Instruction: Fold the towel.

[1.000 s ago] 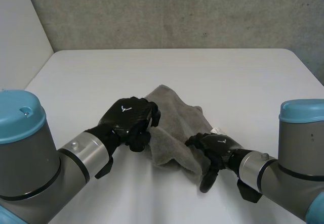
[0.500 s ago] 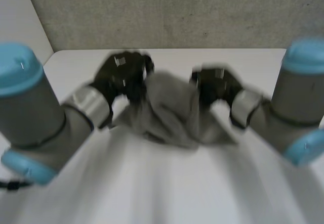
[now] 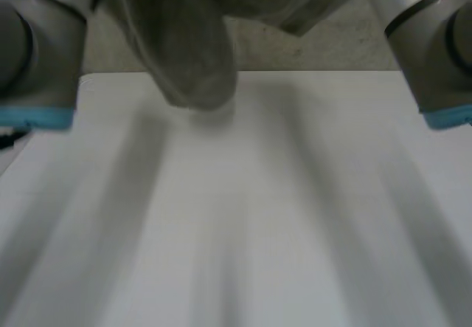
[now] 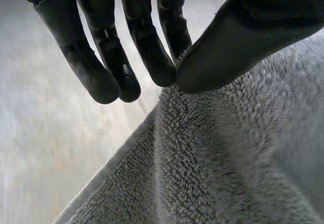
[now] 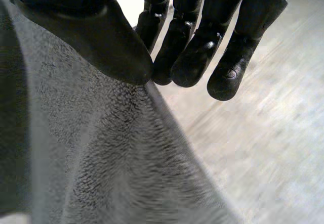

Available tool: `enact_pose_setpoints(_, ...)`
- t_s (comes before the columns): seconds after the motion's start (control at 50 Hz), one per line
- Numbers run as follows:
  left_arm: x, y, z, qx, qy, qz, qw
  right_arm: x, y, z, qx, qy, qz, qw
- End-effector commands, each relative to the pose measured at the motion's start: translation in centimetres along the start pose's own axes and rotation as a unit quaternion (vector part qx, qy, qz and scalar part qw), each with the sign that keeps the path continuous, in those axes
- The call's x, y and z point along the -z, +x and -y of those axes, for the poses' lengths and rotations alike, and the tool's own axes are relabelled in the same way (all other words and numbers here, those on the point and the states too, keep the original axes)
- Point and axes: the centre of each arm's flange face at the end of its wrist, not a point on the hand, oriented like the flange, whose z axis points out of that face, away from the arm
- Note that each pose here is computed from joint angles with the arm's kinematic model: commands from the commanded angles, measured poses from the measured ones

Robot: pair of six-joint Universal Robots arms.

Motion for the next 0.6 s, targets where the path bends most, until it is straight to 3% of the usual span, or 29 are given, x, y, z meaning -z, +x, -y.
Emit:
enact_pose_setpoints(0.02, 8.1, 0.6, -8.7, -0.064, -0.176, -0.029, 0.982, 3.6, -3.1, -5.9, -0.021, -0.111, 0.042, 0.993)
enact_pose_setpoints(0.1, 12.1, 0.9, -11.6, -0.088, -0.245, -0.044, 0.965, 6.2, -4.9, -8.9, -0.019, -0.168, 0.068, 0.983)
enact_pose_setpoints(0.2, 18.7, 1.1, -15.4, -0.118, -0.354, -0.075, 0.925, 12.1, -8.4, -13.3, -0.008, -0.268, 0.123, 0.955)
enact_pose_setpoints(0.3, 21.2, 1.2, -15.9, -0.114, -0.389, -0.082, 0.910, 15.3, -9.7, -14.4, -0.007, -0.311, 0.149, 0.939)
enact_pose_setpoints(0.38, 21.9, 1.5, -15.8, -0.111, -0.396, -0.088, 0.907, 16.5, -10.3, -14.3, -0.007, -0.323, 0.159, 0.933)
enact_pose_setpoints(0.6, 20.3, 1.1, -14.0, -0.111, -0.363, -0.077, 0.922, 18.2, -10.3, -14.7, -0.010, -0.349, 0.158, 0.924)
